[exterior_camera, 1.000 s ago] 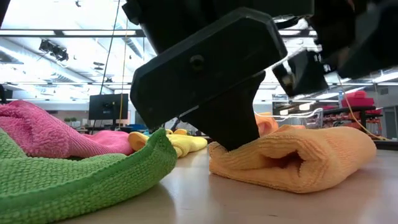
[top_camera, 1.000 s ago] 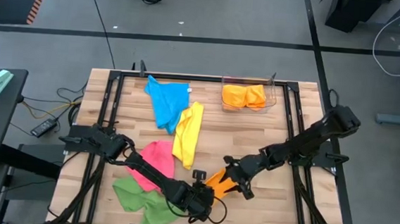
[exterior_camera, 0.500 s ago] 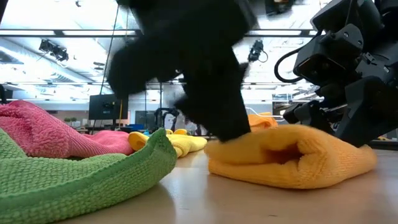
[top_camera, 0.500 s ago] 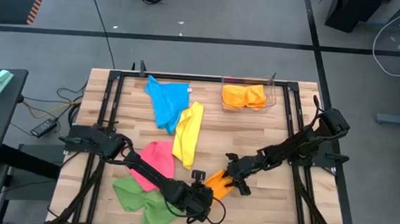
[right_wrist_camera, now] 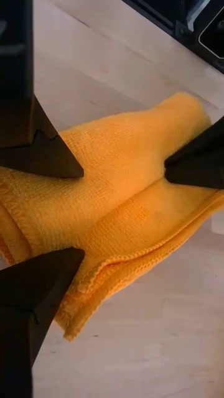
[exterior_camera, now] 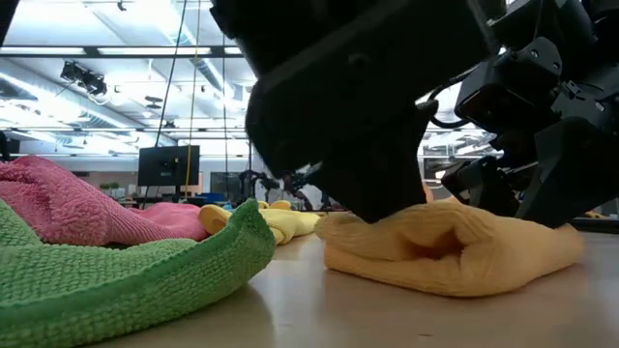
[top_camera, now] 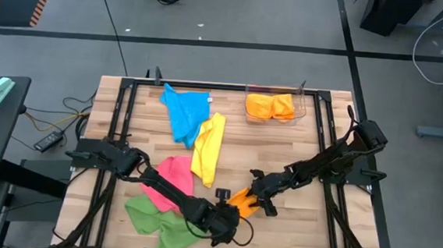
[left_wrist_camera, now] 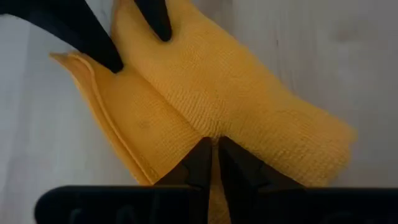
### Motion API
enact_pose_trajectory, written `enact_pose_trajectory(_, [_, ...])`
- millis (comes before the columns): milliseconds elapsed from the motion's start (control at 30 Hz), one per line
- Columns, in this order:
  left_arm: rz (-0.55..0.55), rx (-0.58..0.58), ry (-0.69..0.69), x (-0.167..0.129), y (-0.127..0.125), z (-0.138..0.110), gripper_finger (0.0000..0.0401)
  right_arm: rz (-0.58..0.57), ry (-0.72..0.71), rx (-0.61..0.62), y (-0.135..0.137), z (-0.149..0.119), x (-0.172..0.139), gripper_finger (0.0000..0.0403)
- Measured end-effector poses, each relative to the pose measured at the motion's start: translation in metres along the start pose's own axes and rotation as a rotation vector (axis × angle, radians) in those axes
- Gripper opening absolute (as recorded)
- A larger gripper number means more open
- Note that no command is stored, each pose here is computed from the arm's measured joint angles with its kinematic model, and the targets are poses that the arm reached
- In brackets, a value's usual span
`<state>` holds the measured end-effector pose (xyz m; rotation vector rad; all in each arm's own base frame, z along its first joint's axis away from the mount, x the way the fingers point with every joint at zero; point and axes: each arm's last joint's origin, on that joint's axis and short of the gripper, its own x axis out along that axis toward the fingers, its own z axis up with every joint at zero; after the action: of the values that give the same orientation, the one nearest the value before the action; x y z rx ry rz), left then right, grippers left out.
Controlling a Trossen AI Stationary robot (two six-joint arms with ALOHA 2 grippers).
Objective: Fold microfiber towels
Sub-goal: Fold the orange microfiber cloth
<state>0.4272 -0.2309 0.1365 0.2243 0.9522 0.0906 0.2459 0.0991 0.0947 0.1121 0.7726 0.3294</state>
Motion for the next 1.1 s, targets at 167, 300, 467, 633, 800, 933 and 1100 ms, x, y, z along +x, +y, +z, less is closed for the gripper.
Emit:
enact_pose_trajectory(167, [-0.015,-0.008,0.063,-0.004,-0.002,-0.006,0.0034,-0.002,0.011,0.003,0.0,-0.001,0.0,0.0209])
enact_pose_trajectory(300, [-0.017,0.027,0.116,-0.019,-0.004,-0.011,0.0025,-0.001,0.017,0.003,0.0,-0.001,0.0,0.0209])
enact_pose_trajectory(467, [-0.016,0.048,0.169,-0.031,-0.005,-0.016,0.0017,-0.001,0.02,0.003,0.0,-0.002,0.0,0.0209])
enact_pose_trajectory(633, [-0.041,0.031,0.061,-0.043,-0.006,-0.003,0.0019,-0.001,0.021,0.003,-0.001,-0.002,0.0,0.0209])
enact_pose_trajectory(800, [-0.045,0.052,-0.064,-0.04,-0.003,0.012,0.0028,-0.001,0.021,0.004,0.0,-0.001,0.0,0.0209])
enact_pose_trajectory(933, [-0.026,-0.004,-0.144,-0.036,0.005,0.024,0.0036,-0.001,0.021,0.008,0.0,-0.001,0.0,0.0209])
enact_pose_trajectory(1100, [0.001,-0.115,-0.148,-0.015,0.021,0.028,0.0091,-0.001,0.021,0.006,0.0,-0.001,0.0,0.0209])
